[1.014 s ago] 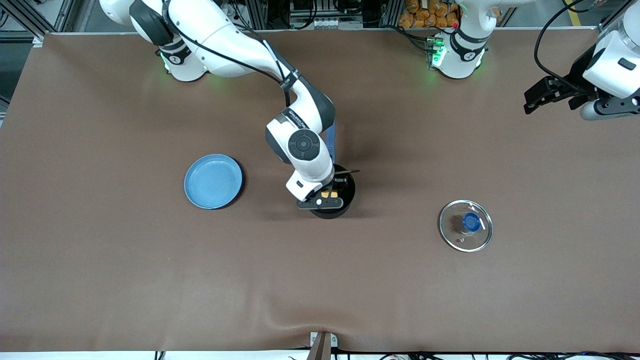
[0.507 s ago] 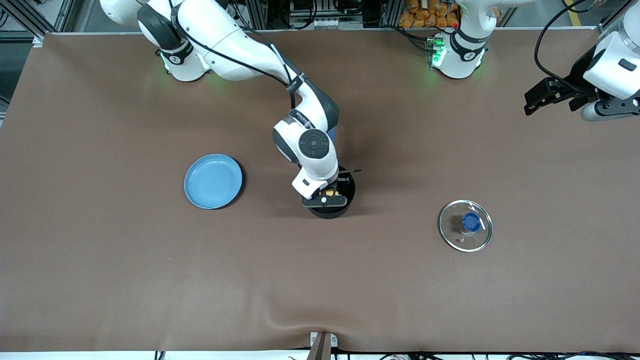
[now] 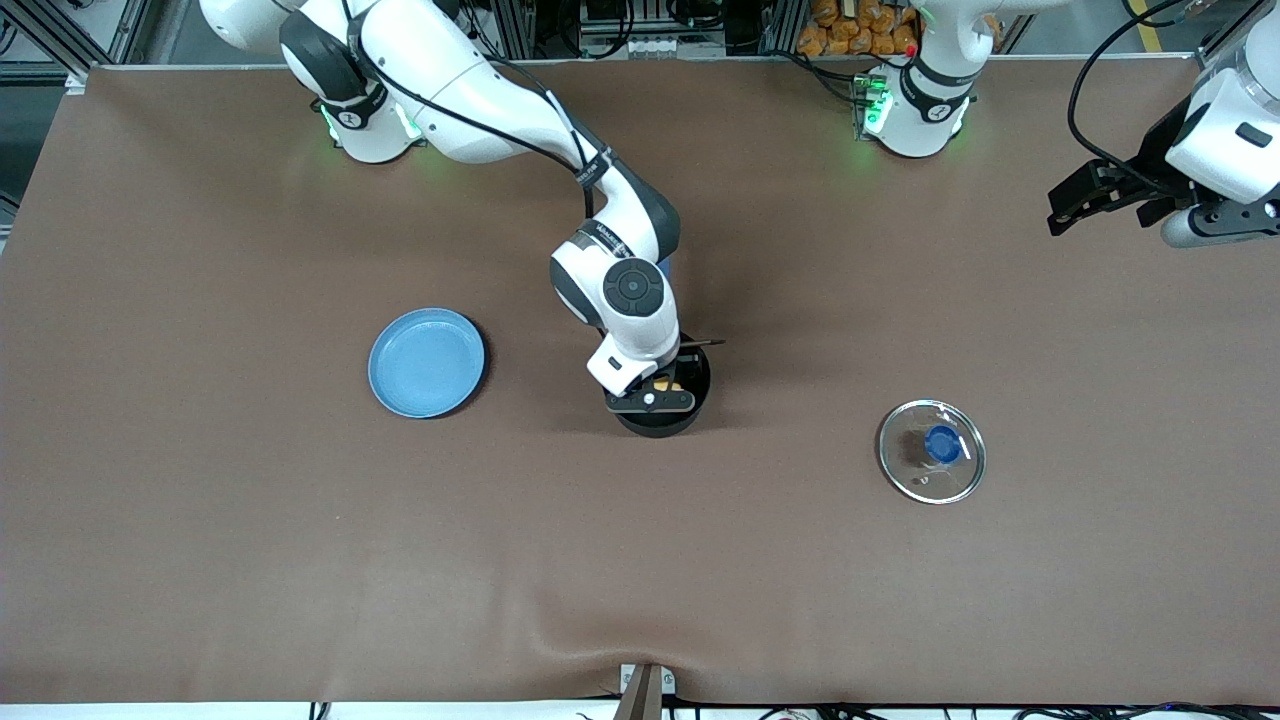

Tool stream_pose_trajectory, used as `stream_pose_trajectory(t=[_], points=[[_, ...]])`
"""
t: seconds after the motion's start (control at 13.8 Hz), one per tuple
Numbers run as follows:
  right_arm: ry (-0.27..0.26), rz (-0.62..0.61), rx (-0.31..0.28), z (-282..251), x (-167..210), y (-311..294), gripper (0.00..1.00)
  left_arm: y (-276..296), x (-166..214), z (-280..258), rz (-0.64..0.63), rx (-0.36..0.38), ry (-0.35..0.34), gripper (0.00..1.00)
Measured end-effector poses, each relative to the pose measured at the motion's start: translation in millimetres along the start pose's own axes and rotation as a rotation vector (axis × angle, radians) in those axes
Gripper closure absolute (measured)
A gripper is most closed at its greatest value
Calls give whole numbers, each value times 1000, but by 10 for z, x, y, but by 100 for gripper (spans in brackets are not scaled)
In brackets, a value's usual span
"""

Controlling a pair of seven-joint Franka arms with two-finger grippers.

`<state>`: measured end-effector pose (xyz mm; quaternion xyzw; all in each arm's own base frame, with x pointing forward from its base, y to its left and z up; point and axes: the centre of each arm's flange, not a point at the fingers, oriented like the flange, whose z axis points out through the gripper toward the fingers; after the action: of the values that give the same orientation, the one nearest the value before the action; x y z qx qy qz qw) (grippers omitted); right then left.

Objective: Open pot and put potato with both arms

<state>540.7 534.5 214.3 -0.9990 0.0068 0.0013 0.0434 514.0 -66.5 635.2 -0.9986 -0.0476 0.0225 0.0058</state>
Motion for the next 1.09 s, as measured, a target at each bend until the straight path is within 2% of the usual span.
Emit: stream_pose_trajectory(t=[0.07, 0.29, 0.51, 1.09], points=[[0, 0, 0, -2, 1, -1, 5, 0, 1, 1, 0, 0, 0, 0], [4, 2, 1, -14, 15, 3, 0, 1, 7, -3, 0, -1, 5, 0], [17, 7, 7, -112, 81, -3, 0, 6, 10, -6, 1, -2, 8, 0], [-45, 27, -51, -581, 202, 44, 0, 9, 15, -9, 1, -3, 12, 0]])
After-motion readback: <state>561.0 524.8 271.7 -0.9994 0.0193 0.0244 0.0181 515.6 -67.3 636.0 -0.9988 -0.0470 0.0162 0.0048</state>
